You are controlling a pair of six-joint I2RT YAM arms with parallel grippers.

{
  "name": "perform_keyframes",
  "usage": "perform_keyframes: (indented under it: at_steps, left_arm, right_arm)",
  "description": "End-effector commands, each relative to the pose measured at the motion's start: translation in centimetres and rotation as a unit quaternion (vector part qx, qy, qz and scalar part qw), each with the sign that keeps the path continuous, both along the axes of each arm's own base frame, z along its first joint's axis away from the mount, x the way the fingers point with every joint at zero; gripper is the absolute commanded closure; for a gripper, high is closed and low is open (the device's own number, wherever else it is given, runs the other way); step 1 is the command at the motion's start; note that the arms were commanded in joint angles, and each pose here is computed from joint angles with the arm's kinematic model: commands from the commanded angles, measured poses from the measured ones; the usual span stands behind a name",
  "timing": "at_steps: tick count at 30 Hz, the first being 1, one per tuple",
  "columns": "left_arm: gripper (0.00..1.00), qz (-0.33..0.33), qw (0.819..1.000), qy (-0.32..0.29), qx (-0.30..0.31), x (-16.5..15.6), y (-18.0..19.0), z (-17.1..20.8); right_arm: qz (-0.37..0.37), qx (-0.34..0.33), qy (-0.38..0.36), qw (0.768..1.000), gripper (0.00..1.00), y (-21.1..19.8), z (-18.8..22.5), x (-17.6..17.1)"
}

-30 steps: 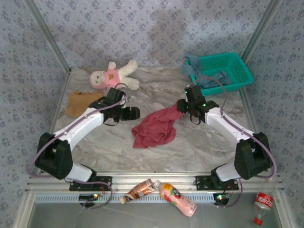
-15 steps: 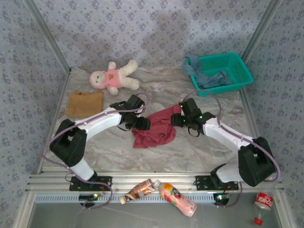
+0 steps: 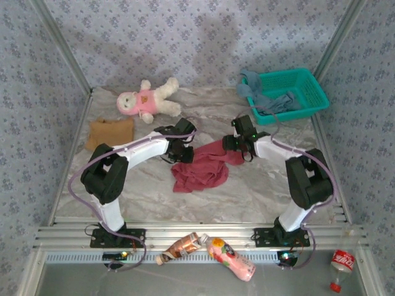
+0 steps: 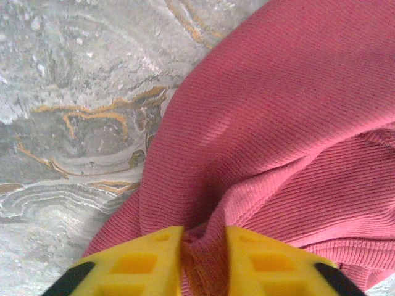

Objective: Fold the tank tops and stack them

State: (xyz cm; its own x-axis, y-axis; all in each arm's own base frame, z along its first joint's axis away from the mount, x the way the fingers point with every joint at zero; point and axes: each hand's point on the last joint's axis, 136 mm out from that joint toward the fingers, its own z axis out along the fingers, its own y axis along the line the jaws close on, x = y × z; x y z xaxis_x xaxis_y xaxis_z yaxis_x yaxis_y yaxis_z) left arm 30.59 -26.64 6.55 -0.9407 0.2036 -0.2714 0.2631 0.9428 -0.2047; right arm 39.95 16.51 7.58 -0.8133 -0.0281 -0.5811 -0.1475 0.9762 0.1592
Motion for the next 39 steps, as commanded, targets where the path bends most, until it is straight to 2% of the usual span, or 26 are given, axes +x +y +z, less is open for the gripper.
perform_keyframes:
  at_steps: [1, 3, 4, 5, 11, 15, 20, 24, 29, 32, 35, 39]
  left_arm:
    - [0.87, -0.006, 1.0, 0.004, 0.014, -0.1, 0.3, 0.3]
    - [0.9, -0.007, 1.0, 0.003, 0.014, -0.1, 0.4, 0.4]
    - [0.96, -0.008, 1.0, 0.003, 0.015, -0.2, 0.5, 0.5]
    - [0.98, -0.009, 1.0, 0.002, 0.015, -0.2, 0.5, 0.6]
    - [1.0, -0.009, 1.0, -0.011, 0.022, 0.2, 1.1, 2.3]
    - [1.0, -0.013, 1.0, -0.015, 0.023, 0.4, 1.2, 3.3]
    - [1.0, -0.021, 0.999, -0.02, 0.021, 0.6, 1.0, 4.6]
    - [1.0, -0.025, 0.999, -0.022, 0.029, 0.6, 1.3, 5.6]
    - [1.0, -0.033, 0.998, -0.035, 0.051, 0.6, 2.4, 8.0]
    - [1.0, -0.034, 0.996, -0.054, 0.065, 1.0, 3.4, 10.6]
    - [1.0, -0.031, 0.992, -0.091, 0.076, 1.8, 4.8, 14.2]
    - [1.0, -0.024, 0.983, -0.165, 0.08, 3.1, 6.8, 20.1]
  right_arm:
    - [0.016, -0.026, -0.017, 0.999, 0.4, 0.0, 0.4, 2.5]
    - [0.018, -0.039, -0.002, 0.999, 0.4, 0.0, -0.4, 3.0]
    - [0.016, -0.043, 0.01, 0.999, 0.41, 0.1, -0.6, 3.4]
    - [0.015, -0.049, 0.018, 0.999, 0.42, -0.1, -0.9, 3.6]
    - [0.004, -0.083, 0.06, 0.995, 0.51, -1.2, -2.8, 3.5]
    - [0.017, -0.108, 0.082, 0.991, 0.54, -1.6, -3.8, 3.2]
    - [0.025, -0.111, 0.083, 0.99, 0.75, -1.6, -3.6, 3.0]
    - [0.023, -0.114, 0.061, 0.991, 0.92, -1.9, -1.8, 3.0]
    - [0.016, -0.135, -0.011, 0.991, 0.95, -2.9, 4.3, 3.2]
    - [0.013, -0.148, -0.086, 0.985, 0.96, -3.2, 10.1, 3.1]
    - [0.01, -0.142, -0.175, 0.974, 0.97, -3.5, 16.4, 2.8]
    - [0.021, -0.094, -0.287, 0.953, 0.97, -2.9, 24.3, 1.6]
